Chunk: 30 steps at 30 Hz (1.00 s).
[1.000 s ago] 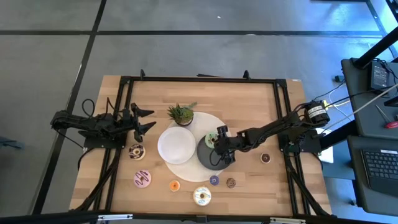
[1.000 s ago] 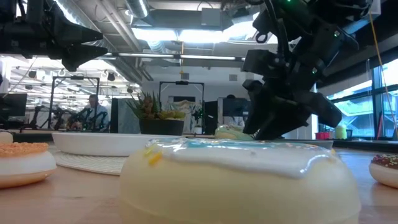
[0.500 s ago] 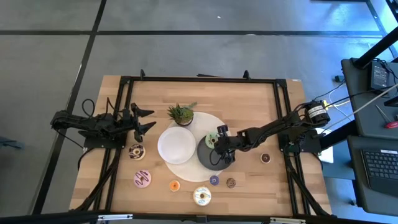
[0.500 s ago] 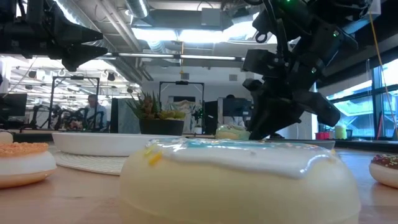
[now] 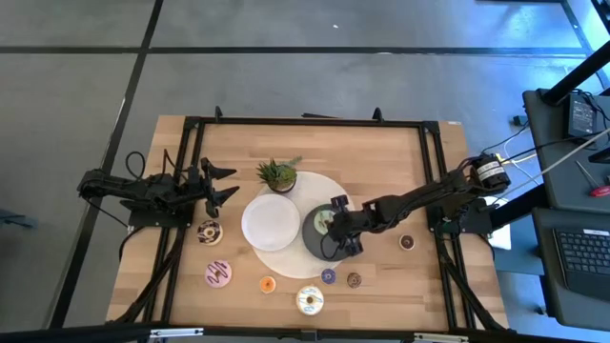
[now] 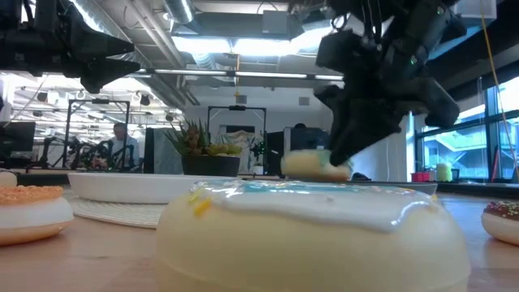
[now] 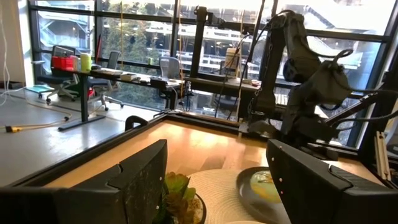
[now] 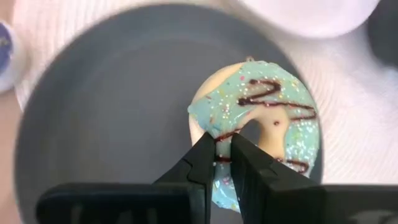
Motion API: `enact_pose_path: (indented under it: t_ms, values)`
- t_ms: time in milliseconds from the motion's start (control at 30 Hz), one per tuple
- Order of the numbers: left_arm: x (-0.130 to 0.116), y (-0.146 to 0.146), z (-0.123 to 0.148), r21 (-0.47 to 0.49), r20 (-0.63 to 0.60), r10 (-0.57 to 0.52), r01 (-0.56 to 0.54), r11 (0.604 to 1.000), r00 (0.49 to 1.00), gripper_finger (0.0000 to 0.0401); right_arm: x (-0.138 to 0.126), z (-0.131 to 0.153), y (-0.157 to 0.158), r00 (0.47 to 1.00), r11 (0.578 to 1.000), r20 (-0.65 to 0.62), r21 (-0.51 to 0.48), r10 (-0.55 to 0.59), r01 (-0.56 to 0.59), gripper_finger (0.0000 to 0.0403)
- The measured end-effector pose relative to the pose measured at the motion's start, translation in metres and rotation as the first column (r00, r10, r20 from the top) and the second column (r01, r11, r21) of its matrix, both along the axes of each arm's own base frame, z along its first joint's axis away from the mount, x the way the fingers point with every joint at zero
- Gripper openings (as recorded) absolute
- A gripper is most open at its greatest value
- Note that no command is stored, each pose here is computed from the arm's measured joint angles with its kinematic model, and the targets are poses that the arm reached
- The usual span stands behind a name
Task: Pick & Place donuts
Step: Put the large green donut on the gray plate
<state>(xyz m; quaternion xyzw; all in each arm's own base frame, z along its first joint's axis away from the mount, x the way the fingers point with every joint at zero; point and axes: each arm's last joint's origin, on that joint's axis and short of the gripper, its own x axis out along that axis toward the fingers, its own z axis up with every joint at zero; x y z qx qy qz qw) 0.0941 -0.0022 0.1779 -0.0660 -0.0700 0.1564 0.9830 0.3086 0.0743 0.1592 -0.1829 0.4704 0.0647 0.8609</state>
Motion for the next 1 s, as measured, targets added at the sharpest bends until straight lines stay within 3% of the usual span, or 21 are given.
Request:
enact_pose_path:
  t_ms: [333,767,1000]
  values:
    - [0.0,0.0002,-0.0005,0.0,-0.005,0.007,-0.007,1.0,1.0,0.027,-0.0022,-0.0044,-0.0049,0.996,0.996,0.01,-0.008,-0.088,0.088,0.0047]
    - [0.0,0.0002,-0.0004,0.0,-0.005,0.007,-0.007,1.0,1.0,0.027,-0.002,-0.0044,-0.0059,0.996,0.996,0.011,-0.013,-0.091,0.091,0.0048]
    - [0.0,0.0002,-0.0004,0.0,-0.004,0.007,-0.007,1.0,1.0,0.027,-0.0018,-0.0045,-0.0073,0.995,0.995,0.01,-0.012,-0.097,0.097,0.0084]
